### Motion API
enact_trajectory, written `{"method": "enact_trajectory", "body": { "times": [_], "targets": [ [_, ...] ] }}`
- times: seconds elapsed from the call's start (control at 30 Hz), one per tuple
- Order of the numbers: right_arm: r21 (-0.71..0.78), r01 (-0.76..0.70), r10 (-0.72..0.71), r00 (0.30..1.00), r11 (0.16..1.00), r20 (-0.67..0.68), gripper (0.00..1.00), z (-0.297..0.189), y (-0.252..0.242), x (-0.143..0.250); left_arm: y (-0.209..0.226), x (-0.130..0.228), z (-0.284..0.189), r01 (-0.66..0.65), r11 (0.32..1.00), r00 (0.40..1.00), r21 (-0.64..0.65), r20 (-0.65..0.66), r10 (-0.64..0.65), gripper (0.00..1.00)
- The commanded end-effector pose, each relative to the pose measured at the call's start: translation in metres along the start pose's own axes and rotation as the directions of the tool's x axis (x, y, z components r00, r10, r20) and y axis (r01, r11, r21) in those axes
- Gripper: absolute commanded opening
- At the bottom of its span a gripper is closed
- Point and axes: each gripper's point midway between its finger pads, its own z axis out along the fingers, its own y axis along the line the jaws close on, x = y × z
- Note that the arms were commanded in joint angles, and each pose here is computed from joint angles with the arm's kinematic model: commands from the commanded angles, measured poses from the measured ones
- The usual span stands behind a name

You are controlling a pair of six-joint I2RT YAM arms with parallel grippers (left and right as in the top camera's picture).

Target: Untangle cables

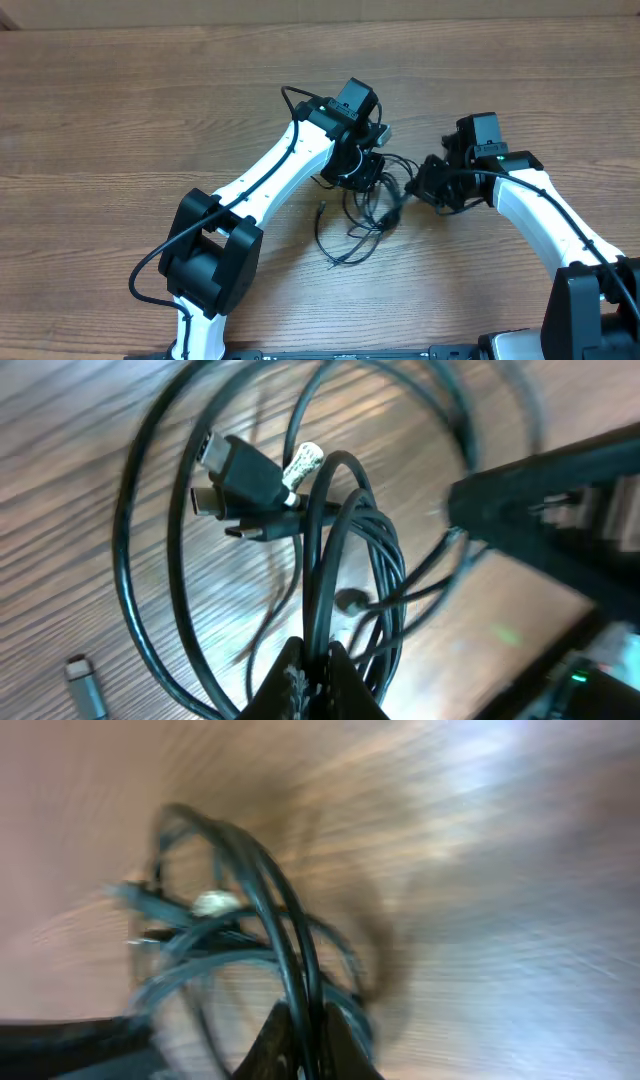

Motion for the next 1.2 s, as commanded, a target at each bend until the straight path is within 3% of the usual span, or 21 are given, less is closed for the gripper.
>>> {"method": "enact_trajectory", "body": {
  "times": [0.0,0.27,0.5,0.67,0.73,0.8,0.97,1.17],
  "targets": [
    [-0.196,0.036,-0.049,0.997,0.980,-0.065,0.04,-0.002,0.035,0.008,0.015,0.001,-0.006,-0.015,0.993,1.000,-0.114,0.012,0.016,0.04],
    [-0.271,0.050,-0.041,0.998,0.961,0.039,0.04,-0.018,0.037,-0.026,0.047,0.013,-0.013,0.017,0.966,0.999,-0.257,-0.025,-0.025,0.04],
    [-0.310,-0.096,0.154,0.974,0.946,0.167,0.04,-0.061,-0.016,-0.082,0.052,0.012,-0.015,0.029,0.965,0.999,-0.260,-0.023,-0.036,0.04],
    [-0.303,-0.214,0.282,0.938,0.929,0.200,0.05,-0.083,-0.057,-0.095,0.051,0.011,-0.015,0.028,0.967,0.999,-0.255,-0.018,-0.034,0.04],
    [-0.286,-0.237,0.295,0.938,0.928,0.182,0.46,-0.083,-0.066,-0.089,0.050,0.010,-0.015,0.026,0.968,0.999,-0.249,-0.015,-0.031,0.04],
    [-0.246,-0.204,0.242,0.961,0.947,0.134,0.80,-0.077,-0.069,-0.071,0.043,0.006,-0.013,0.017,0.973,1.000,-0.228,-0.003,-0.018,0.04],
    [-0.133,-0.141,0.145,0.989,0.981,0.017,0.81,-0.057,-0.067,-0.032,0.022,-0.002,-0.009,-0.004,0.994,1.000,-0.113,0.021,0.006,0.04],
    [-0.001,-0.042,0.042,0.997,0.999,-0.071,0.79,-0.033,-0.056,0.000,-0.030,-0.010,-0.011,-0.130,0.975,0.991,0.180,0.057,0.121,0.04]
  ]
}}
